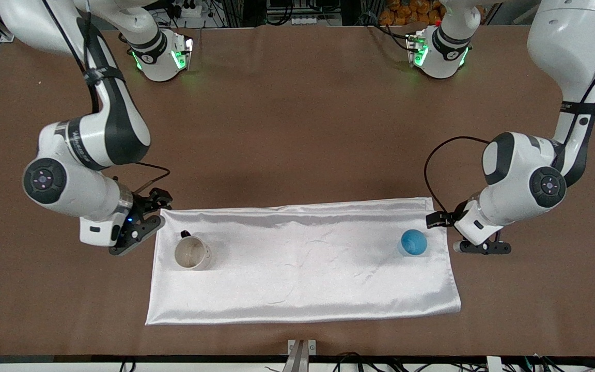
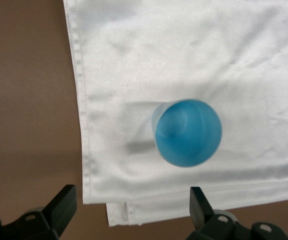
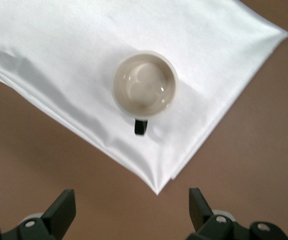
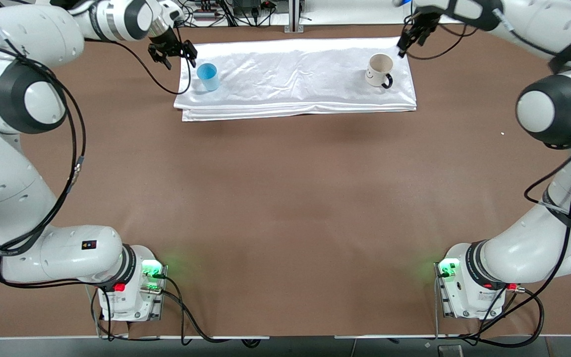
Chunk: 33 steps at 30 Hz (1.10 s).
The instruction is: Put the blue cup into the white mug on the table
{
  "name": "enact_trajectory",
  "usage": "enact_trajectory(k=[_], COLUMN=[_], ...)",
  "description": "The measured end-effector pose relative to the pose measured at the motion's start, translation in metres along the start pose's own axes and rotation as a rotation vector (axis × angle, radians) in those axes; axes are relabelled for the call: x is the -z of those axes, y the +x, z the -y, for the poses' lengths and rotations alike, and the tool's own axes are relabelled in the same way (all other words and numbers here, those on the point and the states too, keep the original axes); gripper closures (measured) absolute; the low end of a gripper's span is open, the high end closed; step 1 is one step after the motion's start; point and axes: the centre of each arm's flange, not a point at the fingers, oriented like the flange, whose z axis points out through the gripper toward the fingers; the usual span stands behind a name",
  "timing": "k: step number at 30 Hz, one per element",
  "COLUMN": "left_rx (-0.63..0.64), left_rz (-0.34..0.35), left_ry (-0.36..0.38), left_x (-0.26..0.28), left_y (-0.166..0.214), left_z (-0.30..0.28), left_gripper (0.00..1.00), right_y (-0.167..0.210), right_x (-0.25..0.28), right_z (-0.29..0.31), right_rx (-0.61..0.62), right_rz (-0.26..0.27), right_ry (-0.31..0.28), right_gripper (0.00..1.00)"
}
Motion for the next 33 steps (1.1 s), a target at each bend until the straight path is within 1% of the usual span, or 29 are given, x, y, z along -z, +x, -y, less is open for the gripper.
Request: enact_trajectory(k=[4, 7, 12, 18, 25, 33], left_rx=[0.002, 0.003, -0.012, -0.029, -0.027, -0.022], left_rz=[0.004, 0.0, -0.011, -0.013, -0.02, -0.029], left_ry=[-0.006, 0.003, 0.047, 0.087, 0.083, 0.072], left_x=[-0.02, -0.029, -0.039, -0.049, -0.053, -0.061], left_y=[0.002, 0.002, 0.003, 0.002, 0.008, 0.02], left_z=[-0.001, -0.005, -0.009, -0.015, -0.017, -0.016], left_gripper=[0.0, 0.0, 0.0, 0.0, 0.0, 0.0], right_y=[0.013, 0.018, 0.023, 0.027, 0.031, 0.032], right_x=[-0.029, -0.045, -0.062, -0.077, -0.097, -0.115], right_z=[0.005, 0.004, 0.0, -0.007, -0.012, -0.015], right_rx=[0.029, 0.036, 0.049, 0.057, 0.057, 0.054], right_rz=[-0.002, -0.005, -0.01, -0.037, -0.058, -0.051], right_ry=[-0.002, -0.005, -0.01, -0.027, -0.039, -0.037], right_gripper=[0.0, 0.0, 0.0, 0.0, 0.0, 0.0])
